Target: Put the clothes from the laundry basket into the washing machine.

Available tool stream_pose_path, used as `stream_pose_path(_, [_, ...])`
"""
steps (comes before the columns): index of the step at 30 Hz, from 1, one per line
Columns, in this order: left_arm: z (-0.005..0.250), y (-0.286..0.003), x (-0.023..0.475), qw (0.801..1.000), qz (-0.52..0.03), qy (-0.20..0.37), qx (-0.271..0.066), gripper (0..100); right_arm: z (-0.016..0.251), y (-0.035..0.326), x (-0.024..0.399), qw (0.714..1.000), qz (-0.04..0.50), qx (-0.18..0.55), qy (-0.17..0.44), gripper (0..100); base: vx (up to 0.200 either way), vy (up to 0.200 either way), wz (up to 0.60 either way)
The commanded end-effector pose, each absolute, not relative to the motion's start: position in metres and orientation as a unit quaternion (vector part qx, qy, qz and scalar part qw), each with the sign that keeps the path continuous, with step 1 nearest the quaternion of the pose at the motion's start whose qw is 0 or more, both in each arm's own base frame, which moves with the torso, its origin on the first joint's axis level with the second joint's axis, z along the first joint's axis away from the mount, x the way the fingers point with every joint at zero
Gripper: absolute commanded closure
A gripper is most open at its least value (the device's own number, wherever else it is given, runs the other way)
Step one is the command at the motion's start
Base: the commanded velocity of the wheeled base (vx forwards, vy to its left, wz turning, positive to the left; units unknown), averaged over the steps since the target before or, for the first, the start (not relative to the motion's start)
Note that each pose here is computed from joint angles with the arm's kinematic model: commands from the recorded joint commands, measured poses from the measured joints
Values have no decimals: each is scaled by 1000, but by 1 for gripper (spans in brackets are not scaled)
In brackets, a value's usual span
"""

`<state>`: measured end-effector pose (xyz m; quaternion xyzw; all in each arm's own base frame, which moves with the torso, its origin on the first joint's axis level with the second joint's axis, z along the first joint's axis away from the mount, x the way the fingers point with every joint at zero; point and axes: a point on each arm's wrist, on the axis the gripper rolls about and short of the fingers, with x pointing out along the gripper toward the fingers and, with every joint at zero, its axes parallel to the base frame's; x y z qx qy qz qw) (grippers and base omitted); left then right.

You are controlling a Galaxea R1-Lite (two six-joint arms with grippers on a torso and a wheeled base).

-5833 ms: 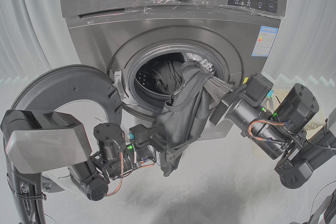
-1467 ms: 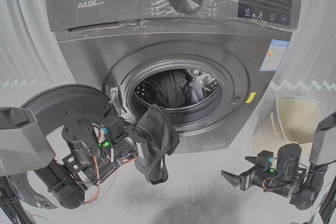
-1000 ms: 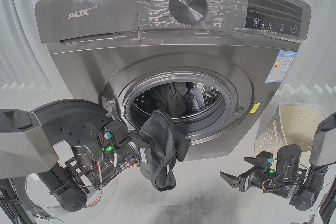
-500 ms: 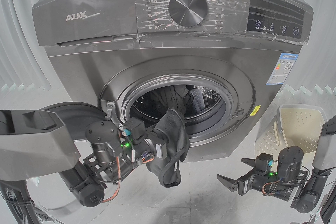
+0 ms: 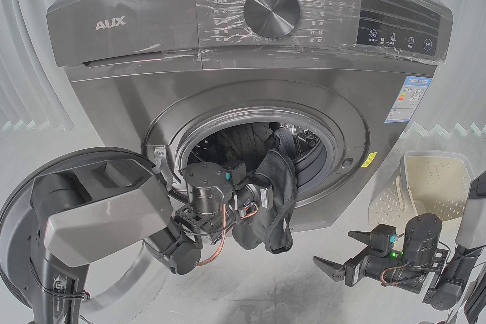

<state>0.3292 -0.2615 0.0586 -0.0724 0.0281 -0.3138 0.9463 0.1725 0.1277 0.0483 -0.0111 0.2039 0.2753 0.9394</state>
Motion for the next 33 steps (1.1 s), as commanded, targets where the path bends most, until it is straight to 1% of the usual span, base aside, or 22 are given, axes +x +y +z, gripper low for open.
stream_pose_path(1, [48,-267,353,951,-297,49,-67,100,49,128,170,938,280,-13,205,0,0,0,0])
stream_pose_path(4, [48,-267,363,953,-289,66,-60,100,49,128,170,938,280,-12,206,0,0,0,0])
stream_pose_path(6, [40,-266,373,955,-282,74,-56,100,48,128,169,937,279,-12,209,0,0,0,0])
stream_pose_path(14, [15,-272,421,964,-259,41,-50,100,47,127,168,936,280,-14,212,0,0,0,0])
stream_pose_path(16, [12,-273,430,965,-255,28,-50,100,47,127,168,936,279,-13,212,0,0,0,0])
stream_pose_path(20, [14,-278,438,966,-254,16,-50,100,46,127,168,936,280,-14,214,0,0,0,0])
stream_pose_path(23, [18,-278,439,969,-239,36,-45,100,46,127,168,936,280,-15,215,0,0,0,0])
stream_pose_path(28, [22,-281,434,968,-241,44,-45,100,46,128,168,935,280,-15,215,0,0,0,0])
stream_pose_path(33, [25,-283,435,972,-229,31,-51,100,46,128,168,935,281,-15,215,0,0,0,0])
